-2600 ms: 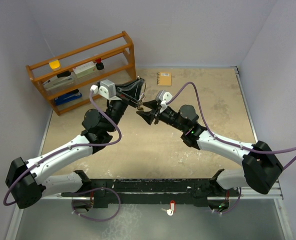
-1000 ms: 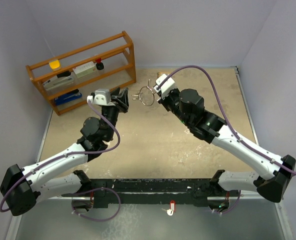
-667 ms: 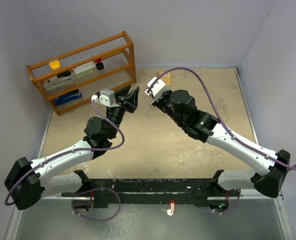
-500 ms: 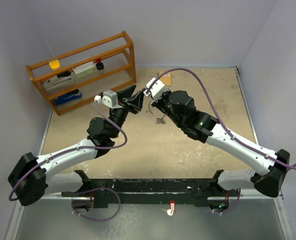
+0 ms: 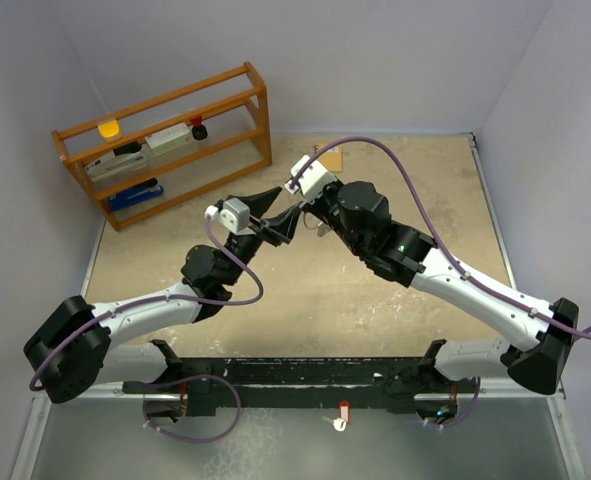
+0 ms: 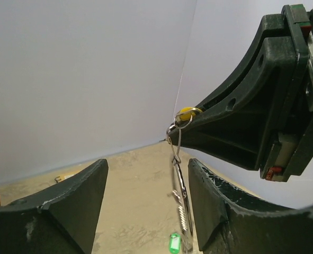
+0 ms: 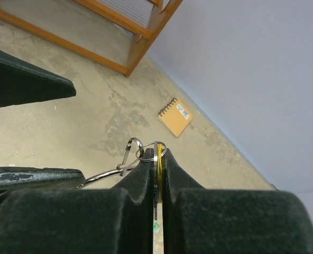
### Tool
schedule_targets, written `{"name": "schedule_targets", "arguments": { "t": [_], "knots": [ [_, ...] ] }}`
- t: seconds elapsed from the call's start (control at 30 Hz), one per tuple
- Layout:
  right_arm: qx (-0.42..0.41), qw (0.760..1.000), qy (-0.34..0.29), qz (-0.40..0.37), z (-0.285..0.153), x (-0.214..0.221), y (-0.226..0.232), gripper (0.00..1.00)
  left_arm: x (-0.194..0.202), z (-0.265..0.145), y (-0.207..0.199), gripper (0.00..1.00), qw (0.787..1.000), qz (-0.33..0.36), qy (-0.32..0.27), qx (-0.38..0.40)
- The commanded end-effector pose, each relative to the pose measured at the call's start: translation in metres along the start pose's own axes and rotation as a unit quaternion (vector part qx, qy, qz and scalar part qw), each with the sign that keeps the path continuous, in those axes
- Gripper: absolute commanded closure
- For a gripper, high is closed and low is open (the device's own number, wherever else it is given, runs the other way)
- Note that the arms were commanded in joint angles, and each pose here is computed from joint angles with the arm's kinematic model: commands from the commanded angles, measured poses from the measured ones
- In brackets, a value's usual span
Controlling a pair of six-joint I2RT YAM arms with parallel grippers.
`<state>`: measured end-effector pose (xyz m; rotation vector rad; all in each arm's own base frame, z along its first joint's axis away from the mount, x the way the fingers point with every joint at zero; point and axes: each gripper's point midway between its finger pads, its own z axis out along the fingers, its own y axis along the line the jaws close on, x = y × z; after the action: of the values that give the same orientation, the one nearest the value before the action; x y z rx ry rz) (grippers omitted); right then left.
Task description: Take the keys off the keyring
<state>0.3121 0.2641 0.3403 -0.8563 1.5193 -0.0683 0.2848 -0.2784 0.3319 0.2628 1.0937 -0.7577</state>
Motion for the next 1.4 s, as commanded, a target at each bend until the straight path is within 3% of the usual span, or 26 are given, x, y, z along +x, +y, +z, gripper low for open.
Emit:
{"name": "schedule_targets", "arguments": {
  "t": [0.0, 0.2, 0.57, 0.73, 0.93, 1.37],
  "knots": [
    [0.046, 0.997, -0.059, 0.028, -0.015, -0.04, -0.033, 1.0, -0.028, 0.006, -0.004, 0.38, 0.999, -0.004, -0.05, 0.008],
    [0.043, 0.997, -0.059, 0.033, -0.014, -0.04, -0.03, 1.0, -0.029, 0.007, 0.001, 0.34, 0.996, -0.031, -0.08, -0.009],
    [0.039, 0.997, -0.064, 0.036, -0.013, -0.042, -0.027, 1.0, -0.021, 0.012, 0.02, 0.29, 0.994, -0.041, -0.079, -0.064],
    [0.034, 0.997, -0.065, 0.034, -0.011, -0.041, -0.023, 1.0, -0.021, 0.019, 0.017, 0.28, 0.994, -0.041, -0.078, -0.057],
    [0.035, 0.997, -0.067, 0.034, -0.013, -0.041, -0.025, 1.0, -0.01, 0.032, 0.004, 0.27, 0.998, -0.035, -0.035, -0.029],
    [0.032, 0.996, -0.075, 0.037, -0.017, -0.042, -0.024, 1.0, -0.009, 0.028, -0.005, 0.26, 0.999, -0.028, -0.029, -0.001]
  ]
}}
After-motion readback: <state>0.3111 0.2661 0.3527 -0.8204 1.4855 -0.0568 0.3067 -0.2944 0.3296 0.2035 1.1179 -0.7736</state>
